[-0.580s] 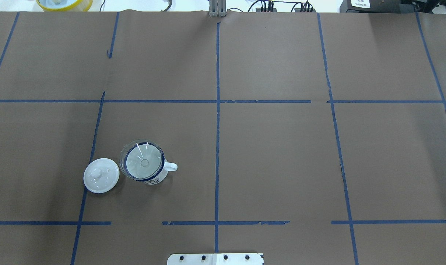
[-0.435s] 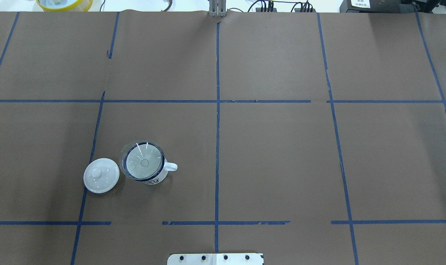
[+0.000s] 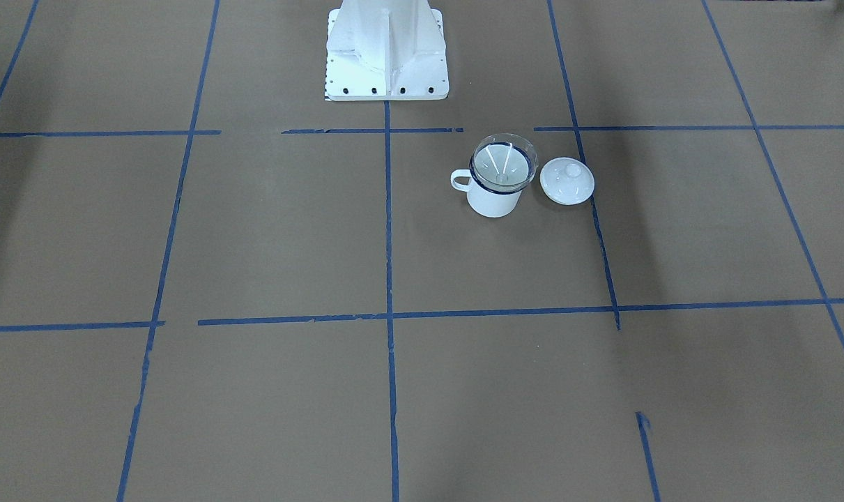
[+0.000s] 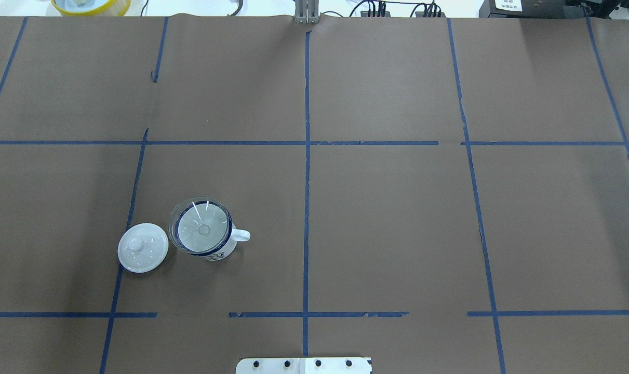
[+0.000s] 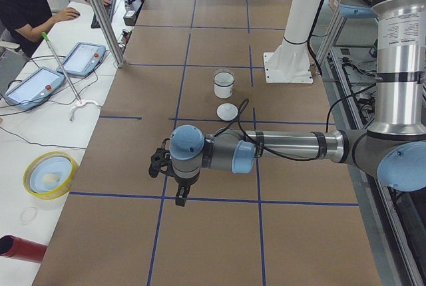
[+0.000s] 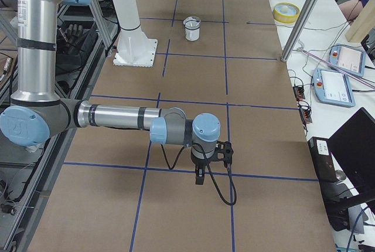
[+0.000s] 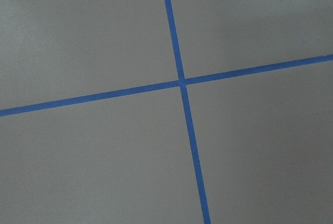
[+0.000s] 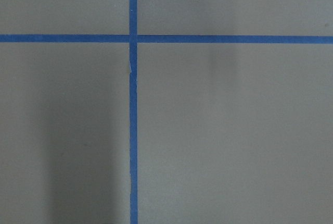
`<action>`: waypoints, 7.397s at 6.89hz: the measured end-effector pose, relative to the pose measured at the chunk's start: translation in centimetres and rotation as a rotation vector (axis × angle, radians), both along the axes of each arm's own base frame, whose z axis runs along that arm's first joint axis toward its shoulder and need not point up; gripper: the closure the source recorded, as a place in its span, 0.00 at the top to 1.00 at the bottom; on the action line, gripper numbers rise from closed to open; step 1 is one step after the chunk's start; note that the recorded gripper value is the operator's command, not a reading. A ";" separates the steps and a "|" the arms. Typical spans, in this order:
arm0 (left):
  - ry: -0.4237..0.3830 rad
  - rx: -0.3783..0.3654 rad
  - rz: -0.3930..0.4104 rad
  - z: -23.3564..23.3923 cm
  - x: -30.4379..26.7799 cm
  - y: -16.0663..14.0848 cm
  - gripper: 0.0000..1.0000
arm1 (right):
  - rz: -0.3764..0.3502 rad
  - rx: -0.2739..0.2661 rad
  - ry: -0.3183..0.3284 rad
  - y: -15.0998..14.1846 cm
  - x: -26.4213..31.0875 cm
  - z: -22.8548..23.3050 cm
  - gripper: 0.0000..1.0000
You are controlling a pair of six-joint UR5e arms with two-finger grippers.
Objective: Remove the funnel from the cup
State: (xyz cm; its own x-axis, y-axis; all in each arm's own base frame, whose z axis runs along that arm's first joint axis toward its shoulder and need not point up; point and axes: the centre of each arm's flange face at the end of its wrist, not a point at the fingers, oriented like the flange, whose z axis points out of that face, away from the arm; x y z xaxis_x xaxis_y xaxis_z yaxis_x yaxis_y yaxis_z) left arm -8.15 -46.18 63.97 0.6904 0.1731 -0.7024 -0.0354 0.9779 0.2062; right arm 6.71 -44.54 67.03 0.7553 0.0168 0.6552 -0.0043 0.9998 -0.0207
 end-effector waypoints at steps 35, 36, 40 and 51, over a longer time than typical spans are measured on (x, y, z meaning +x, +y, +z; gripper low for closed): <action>-0.091 -0.811 -0.736 -43.5 56.3 5.1 0.00 | 0.000 0.001 0.000 0.0 0.0 0.0 1.00; -0.092 -0.799 -0.749 -45.8 55.1 5.1 0.00 | 0.000 0.001 0.000 0.0 0.0 0.0 1.00; 0.153 -0.611 -0.935 -52.8 46.5 -4.2 0.00 | 0.000 0.001 0.000 0.0 0.0 0.0 1.00; 0.837 -0.611 -1.161 -33.1 51.8 -15.9 0.00 | 0.000 0.000 0.000 0.0 0.0 0.0 1.00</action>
